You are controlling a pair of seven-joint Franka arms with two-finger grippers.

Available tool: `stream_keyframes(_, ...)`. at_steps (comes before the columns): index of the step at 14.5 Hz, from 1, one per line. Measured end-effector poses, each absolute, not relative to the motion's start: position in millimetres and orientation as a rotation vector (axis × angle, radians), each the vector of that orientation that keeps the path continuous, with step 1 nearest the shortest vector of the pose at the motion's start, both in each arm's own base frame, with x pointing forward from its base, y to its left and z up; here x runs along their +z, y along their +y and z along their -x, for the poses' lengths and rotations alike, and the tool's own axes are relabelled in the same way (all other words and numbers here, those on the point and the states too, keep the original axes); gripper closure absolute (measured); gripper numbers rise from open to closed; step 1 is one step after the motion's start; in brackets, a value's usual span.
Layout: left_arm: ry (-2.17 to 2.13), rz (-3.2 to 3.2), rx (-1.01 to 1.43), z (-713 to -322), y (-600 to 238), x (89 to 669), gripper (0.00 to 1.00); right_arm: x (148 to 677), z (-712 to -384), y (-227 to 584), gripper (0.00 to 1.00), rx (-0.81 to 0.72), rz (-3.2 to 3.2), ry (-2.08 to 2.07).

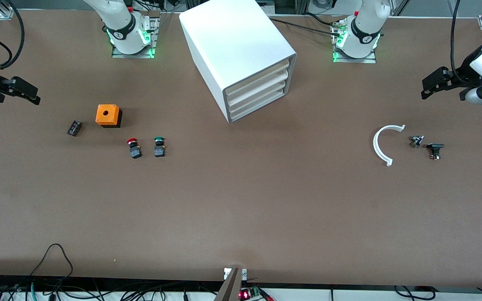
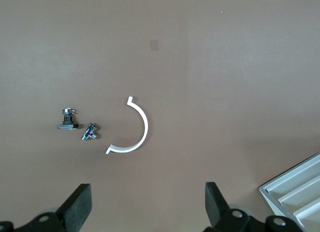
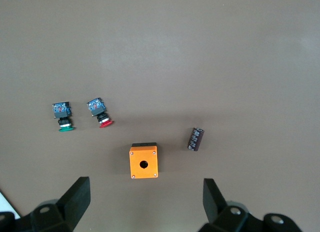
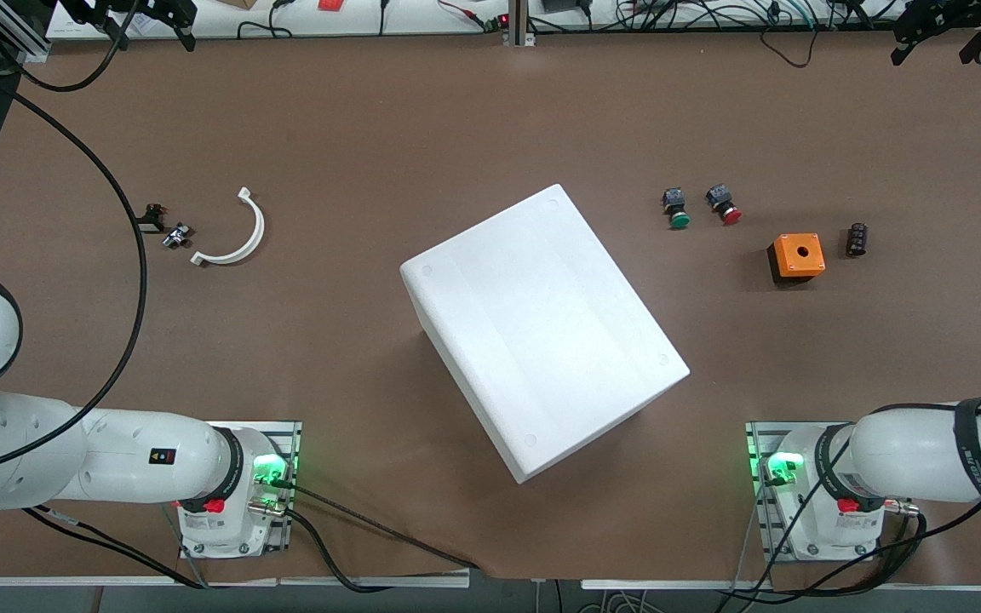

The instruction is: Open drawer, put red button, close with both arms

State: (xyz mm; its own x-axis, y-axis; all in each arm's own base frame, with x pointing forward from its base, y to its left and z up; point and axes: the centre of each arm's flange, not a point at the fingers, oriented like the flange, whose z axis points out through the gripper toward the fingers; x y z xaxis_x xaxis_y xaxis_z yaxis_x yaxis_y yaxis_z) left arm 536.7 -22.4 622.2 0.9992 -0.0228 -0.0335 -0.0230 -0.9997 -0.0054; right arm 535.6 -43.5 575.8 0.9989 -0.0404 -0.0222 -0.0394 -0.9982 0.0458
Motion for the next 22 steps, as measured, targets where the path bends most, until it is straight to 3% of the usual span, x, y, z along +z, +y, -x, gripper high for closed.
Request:
stream_keyframes(17,0.069,3.133,0.079,-536.2,-32.3,619.5,0.00,576.1,-535.9,-40.4,0.00,-0.035,-3.096,-0.053)
stream_keyframes(22,0.162,3.108,0.309,-561.0,-65.9,544.2,0.00,575.7,-536.2,-38.0,0.00,-0.036,-3.096,-0.045)
